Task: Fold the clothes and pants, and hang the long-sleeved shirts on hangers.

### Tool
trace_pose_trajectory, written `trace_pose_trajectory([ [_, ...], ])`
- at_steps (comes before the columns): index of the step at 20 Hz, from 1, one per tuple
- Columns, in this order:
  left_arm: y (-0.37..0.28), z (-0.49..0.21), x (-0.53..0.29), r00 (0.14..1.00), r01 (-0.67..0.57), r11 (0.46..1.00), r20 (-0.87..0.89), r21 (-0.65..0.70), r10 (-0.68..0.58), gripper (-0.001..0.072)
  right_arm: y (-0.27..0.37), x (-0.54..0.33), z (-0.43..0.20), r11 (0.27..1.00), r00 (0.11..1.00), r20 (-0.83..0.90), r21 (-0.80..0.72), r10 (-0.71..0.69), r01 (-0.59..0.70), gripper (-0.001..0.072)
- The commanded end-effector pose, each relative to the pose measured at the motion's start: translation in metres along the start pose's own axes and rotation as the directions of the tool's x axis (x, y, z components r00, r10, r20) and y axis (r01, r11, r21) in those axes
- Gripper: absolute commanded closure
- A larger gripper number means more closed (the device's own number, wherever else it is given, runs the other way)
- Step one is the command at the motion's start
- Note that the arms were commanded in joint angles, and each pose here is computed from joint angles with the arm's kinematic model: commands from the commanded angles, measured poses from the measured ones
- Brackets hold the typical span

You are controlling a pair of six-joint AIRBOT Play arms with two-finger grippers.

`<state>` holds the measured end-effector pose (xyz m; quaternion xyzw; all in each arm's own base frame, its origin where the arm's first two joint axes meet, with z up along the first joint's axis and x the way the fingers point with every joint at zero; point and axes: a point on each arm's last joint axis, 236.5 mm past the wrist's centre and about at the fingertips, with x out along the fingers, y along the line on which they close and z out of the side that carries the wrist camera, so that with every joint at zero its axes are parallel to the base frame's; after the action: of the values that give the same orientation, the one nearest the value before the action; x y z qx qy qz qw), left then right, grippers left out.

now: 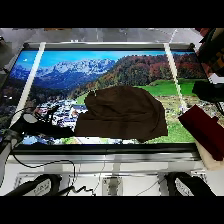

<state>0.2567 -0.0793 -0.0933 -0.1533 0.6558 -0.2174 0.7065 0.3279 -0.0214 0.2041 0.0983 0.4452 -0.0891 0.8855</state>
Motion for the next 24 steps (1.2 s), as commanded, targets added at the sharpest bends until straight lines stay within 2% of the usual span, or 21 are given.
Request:
trace_pose_trajectory([
  [1,0.002,0.012,0.023,0.998,0.061,0.998,0.028,-0.031,-0.061,0.0231,0.003,0.0,0.012,1.0,0.999,0.051,-0.001,0.014,-0.014,0.0699],
  [4,0.006,0.03,0.035,0.992,0.089,0.994,0.091,-0.066,-0.083,0.0235,0.003,0.0,0.012,1.0,0.999,0.051,-0.001,0.014,-0.014,0.0699],
  [5,0.004,0.034,0.037,0.989,0.105,0.992,0.109,-0.076,-0.097,0.0304,0.003,0.0,0.013,1.0,0.999,0.053,-0.002,0.012,-0.011,0.0699],
  [7,-0.005,0.042,0.037,0.982,0.144,0.987,0.137,-0.069,-0.133,0.0597,-0.003,0.0,0.015,0.999,0.998,0.065,-0.028,-0.014,0.016,0.0699],
  [8,-0.009,0.045,0.036,0.978,0.16,0.984,0.15,-0.075,-0.147,0.0691,-0.008,0.001,0.013,0.996,0.998,0.052,-0.083,-0.037,0.041,0.0699],
  [11,-0.019,0.063,0.023,0.968,0.181,0.983,0.186,-0.045,-0.17,0.0693,-0.039,0.014,0.001,0.926,0.984,-0.03,-0.345,-0.173,0.152,0.0701],
  [13,-0.034,0.087,-0.007,0.952,0.18,0.983,0.245,0.035,-0.183,0.0694,-0.059,0.033,-0.03,0.917,0.957,-0.188,-0.373,-0.22,0.137,0.0701],
  [15,-0.057,0.118,-0.056,0.917,0.138,0.98,0.355,0.146,-0.182,0.0694,-0.078,0.06,-0.066,0.936,0.925,-0.314,-0.338,-0.213,0.1,0.0701],
  [17,-0.087,0.138,-0.116,0.857,0.06,0.965,0.483,0.256,-0.182,0.0694,-0.07,0.094,-0.119,0.972,0.891,-0.449,-0.23,-0.069,-0.041,0.0701],
  [19,-0.104,0.141,-0.172,0.788,-0.071,0.945,0.598,0.32,-0.144,0.0694,-0.044,0.119,-0.177,0.972,0.821,-0.559,-0.106,0.115,-0.208,0.0701],
  [22,-0.104,0.131,-0.238,0.66,-0.25,0.93,0.75,0.271,-0.041,0.0693,-0.004,0.139,-0.24,0.937,0.725,-0.612,0.084,0.316,-0.338,0.0698],
  [23,-0.103,0.127,-0.25,0.634,-0.277,0.929,0.773,0.246,-0.016,0.0694,0.01,0.146,-0.249,0.919,0.714,-0.587,0.162,0.381,-0.358,0.0638],
  [24,-0.104,0.122,-0.257,0.621,-0.296,0.926,0.784,0.234,0.0,0.0693,0.021,0.154,-0.252,0.902,0.717,-0.548,0.226,0.43,-0.367,0.0483],
])
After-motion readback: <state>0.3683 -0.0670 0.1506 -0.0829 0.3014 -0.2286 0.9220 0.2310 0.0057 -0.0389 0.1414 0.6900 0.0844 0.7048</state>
